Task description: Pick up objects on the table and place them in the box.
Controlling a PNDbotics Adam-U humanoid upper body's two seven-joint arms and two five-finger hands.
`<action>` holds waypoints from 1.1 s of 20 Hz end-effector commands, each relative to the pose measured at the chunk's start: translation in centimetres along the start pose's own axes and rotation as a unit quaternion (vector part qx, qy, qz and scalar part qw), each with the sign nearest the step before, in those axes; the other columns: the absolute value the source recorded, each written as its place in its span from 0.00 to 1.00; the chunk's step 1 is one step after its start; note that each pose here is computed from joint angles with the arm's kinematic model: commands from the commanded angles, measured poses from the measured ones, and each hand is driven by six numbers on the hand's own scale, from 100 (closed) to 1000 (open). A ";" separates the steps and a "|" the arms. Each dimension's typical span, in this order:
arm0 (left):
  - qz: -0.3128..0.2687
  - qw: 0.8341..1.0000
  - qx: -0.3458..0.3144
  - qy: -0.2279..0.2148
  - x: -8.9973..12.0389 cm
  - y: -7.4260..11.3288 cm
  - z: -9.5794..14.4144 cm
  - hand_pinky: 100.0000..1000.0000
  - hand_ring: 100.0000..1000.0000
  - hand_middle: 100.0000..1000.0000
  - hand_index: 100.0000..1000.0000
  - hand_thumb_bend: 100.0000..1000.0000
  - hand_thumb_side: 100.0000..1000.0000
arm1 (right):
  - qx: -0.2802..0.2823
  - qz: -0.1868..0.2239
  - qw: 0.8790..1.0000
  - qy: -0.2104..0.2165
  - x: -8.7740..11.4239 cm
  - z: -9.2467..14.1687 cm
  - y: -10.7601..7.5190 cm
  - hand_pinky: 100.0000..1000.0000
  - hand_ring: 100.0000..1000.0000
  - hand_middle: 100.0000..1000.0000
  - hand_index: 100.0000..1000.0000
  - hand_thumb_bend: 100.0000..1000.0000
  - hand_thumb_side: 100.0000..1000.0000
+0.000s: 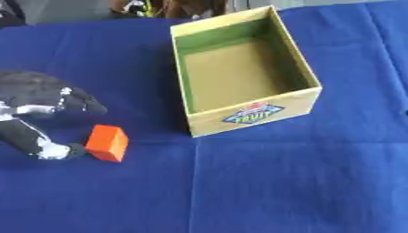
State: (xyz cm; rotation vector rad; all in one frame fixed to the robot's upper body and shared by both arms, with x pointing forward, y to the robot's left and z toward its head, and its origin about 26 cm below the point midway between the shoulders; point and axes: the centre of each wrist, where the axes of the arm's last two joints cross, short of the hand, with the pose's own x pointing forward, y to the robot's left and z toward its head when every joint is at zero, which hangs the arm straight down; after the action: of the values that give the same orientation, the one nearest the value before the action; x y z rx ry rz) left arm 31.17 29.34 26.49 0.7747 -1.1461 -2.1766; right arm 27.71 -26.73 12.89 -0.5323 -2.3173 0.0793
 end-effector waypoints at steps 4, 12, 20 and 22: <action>0.009 1.000 -0.015 0.004 -0.1 0.5 -0.3 0.53 0.76 0.84 1.00 0.49 1.00 | 0.000 -0.002 1.000 -0.009 0.5 -0.4 0.1 0.79 0.95 0.57 0.94 0.00 0.97; 0.019 1.000 -0.002 0.022 -0.3 0.1 -2.0 0.51 0.75 0.81 1.00 0.45 1.00 | 0.002 -0.004 1.000 -0.006 0.5 -0.3 0.2 0.79 0.95 0.57 0.94 0.00 0.97; 0.024 0.999 -0.027 0.022 -0.5 -1.0 -3.0 0.52 0.75 0.80 1.00 0.49 1.00 | 0.001 -0.004 1.000 -0.006 0.5 -0.4 0.2 0.79 0.95 0.56 0.94 0.00 0.97; 0.024 0.999 -0.040 0.014 -0.5 -1.3 -3.2 0.52 0.75 0.81 1.00 0.49 1.00 | 0.000 -0.004 1.000 -0.005 0.5 -0.4 0.2 0.79 0.95 0.56 0.94 0.00 0.97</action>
State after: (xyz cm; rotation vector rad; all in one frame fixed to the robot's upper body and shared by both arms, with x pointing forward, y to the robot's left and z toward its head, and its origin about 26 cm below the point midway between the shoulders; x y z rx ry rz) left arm 33.56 28.39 23.59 0.7186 -1.0665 -2.1401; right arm 27.79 -26.41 12.93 -0.5170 -2.3087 0.0830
